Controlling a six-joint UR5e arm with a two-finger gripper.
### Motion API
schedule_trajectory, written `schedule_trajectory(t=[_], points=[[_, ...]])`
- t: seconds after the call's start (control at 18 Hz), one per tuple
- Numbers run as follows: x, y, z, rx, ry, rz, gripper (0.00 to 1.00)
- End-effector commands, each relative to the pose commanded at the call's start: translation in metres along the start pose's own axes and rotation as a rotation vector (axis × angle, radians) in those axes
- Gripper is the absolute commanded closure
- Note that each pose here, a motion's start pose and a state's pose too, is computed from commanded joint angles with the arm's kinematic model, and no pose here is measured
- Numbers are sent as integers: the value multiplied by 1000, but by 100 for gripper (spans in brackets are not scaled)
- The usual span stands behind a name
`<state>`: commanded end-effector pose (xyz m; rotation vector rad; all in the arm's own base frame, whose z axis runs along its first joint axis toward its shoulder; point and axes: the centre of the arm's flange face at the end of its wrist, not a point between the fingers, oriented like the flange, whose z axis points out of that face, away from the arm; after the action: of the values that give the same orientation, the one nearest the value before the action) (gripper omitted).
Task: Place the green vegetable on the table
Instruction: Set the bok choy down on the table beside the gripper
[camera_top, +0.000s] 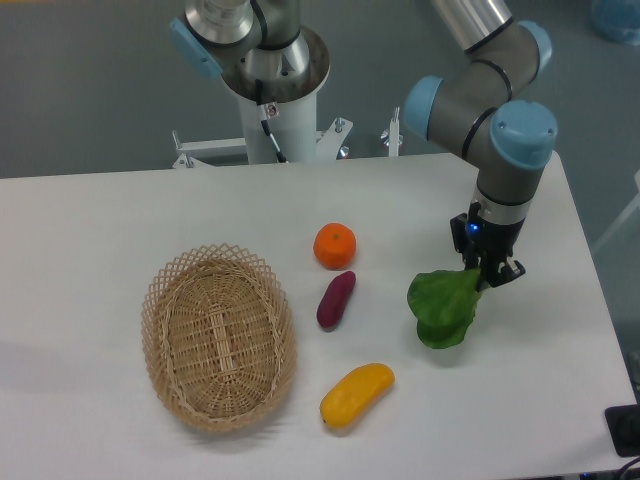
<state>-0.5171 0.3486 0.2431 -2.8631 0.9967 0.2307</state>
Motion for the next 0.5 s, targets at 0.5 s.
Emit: schedule_trajectory(t=[0.5], points=[[17,10,15,3,40,-8,62]])
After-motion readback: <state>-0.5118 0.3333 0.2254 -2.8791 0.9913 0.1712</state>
